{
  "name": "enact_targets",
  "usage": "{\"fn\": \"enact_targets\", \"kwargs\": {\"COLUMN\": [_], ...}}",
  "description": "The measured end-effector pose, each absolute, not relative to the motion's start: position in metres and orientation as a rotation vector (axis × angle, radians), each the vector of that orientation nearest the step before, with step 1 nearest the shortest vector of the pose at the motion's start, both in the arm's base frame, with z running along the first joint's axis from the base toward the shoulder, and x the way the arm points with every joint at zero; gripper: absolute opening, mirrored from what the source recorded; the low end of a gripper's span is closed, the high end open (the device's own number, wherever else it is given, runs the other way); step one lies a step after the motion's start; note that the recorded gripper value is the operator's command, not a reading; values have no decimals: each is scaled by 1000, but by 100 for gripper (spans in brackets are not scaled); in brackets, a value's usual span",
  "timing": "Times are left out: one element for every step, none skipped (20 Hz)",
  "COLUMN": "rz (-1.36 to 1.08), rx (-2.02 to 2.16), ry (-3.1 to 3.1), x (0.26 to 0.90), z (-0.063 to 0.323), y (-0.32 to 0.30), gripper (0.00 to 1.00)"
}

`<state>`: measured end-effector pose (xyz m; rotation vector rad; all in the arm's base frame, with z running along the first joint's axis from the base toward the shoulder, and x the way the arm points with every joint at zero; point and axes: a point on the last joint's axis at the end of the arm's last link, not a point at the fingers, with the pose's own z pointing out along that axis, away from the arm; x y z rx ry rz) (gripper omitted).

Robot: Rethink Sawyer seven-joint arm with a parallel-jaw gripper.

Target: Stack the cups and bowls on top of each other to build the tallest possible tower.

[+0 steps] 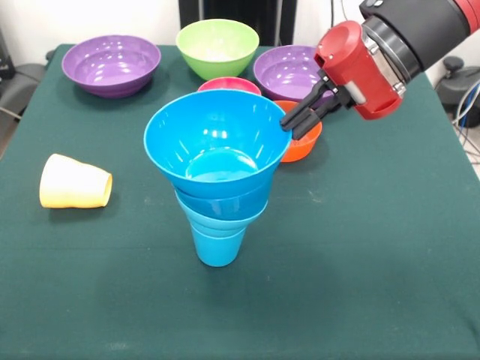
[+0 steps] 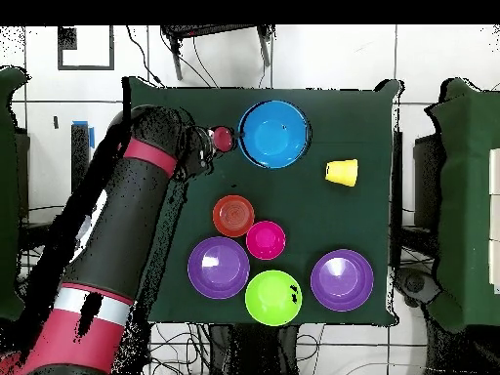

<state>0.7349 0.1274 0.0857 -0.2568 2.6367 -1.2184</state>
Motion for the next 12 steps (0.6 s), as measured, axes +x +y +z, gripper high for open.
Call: {"fn": "enact_targets", "kwargs": {"rz": [-1218,-1218,-1218,-1217,-1217,-1217,-1217,-1216,-1216,-1215,-1215,-1214], "rx": [-255,-253,-252,-250,-250,-248,-248,-247,-246,-246,-245,-245], "ry": [2636,2636,2636,2636,2636,2636,2636,2635,2635,2635,2634,2634], "x": [735,735,736,736,736,736,736,737,737,737,737,737], "z": [86,87,87,88,88,89,89,90,90,90,91,91], "y": [127,126,126,125,125,125,125,124,125,124,125,125], "gripper": [0,0,0,0,0,0,0,0,0,0,0,0]}}
